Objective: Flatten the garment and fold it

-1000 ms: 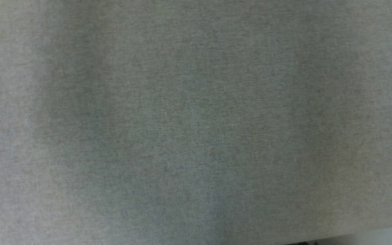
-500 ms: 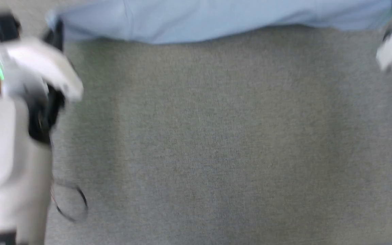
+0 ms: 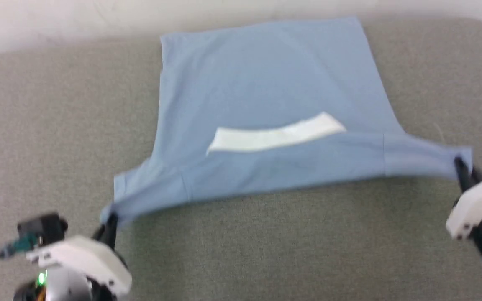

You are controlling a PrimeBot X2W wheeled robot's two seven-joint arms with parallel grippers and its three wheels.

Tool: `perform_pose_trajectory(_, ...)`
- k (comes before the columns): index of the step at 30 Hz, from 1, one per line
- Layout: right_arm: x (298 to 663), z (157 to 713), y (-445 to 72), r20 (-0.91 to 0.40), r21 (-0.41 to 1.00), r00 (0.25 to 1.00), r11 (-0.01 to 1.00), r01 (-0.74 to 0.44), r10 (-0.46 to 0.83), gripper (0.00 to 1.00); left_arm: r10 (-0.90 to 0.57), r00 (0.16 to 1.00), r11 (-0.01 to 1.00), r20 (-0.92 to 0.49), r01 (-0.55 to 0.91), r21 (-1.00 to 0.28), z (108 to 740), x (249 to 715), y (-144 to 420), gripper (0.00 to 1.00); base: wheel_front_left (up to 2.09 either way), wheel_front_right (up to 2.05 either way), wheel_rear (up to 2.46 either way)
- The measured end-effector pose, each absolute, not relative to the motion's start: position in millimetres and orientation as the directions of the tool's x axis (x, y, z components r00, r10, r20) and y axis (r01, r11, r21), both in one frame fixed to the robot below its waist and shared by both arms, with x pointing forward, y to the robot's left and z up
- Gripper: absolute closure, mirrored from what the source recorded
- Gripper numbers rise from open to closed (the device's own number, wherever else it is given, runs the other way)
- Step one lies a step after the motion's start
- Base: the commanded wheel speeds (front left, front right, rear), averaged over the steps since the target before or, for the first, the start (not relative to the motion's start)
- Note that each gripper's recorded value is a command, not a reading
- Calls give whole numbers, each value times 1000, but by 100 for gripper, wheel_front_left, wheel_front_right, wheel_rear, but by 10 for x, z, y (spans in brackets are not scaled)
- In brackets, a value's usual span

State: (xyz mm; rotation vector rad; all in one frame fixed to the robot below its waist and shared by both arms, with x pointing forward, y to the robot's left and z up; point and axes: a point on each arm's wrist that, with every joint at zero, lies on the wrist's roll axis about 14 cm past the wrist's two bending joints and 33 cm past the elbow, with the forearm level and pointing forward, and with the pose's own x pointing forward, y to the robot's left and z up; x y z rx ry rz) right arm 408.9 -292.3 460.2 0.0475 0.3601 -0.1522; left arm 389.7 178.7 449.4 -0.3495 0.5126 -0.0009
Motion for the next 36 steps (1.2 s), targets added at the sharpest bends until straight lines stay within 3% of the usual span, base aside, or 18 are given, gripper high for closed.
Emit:
perform_pose_trajectory(11, 3038, 3954, -2826, -666, 86, 727, 951, 296, -166, 100, -36, 759, 894, -650, -266, -361, 4064, 2947, 1828, 100, 0, 0, 0)
perform_pose_trajectory(15, 2823, 3740, -2723, -750, 95, 649, 951, 296, -127, 100, -37, 718, 888, -695, -296, -352, 3918, 2784, 1838, 100, 0, 0, 0)
perform_pose_trajectory(19, 2759, 3626, -2645, -780, 113, 618, 950, 292, -97, 100, -55, 703, 884, -709, -297, -362, 3852, 2725, 1791, 100, 0, 0, 0)
perform_pose_trajectory(20, 2756, 3607, -2632, -784, 116, 613, 950, 291, -92, 96, -59, 702, 882, -710, -296, -366, 3843, 2721, 1781, 100, 0, 0, 0)
perform_pose_trajectory(21, 2758, 3592, -2612, -787, 121, 612, 950, 288, -85, 60, -62, 701, 881, -710, -296, -369, 3839, 2722, 1775, 100, 0, 0, 0)
perform_pose_trajectory(22, 2762, 3581, -2594, -788, 125, 610, 950, 285, -79, 0, -63, 702, 881, -710, -295, -370, 3837, 2728, 1771, 100, 0, 0, 0)
perform_pose_trajectory(27, 2881, 3663, -2592, -754, 130, 652, 953, 274, -84, 0, -69, 717, 881, -693, -282, -380, 3862, 2766, 1763, 100, 0, 0, 0)
perform_pose_trajectory(36, 3714, 4513, -2730, -391, 137, 907, 964, 228, -159, 0, -85, 737, 881, -671, -259, -396, 3895, 2832, 1725, 100, 0, 0, 0)
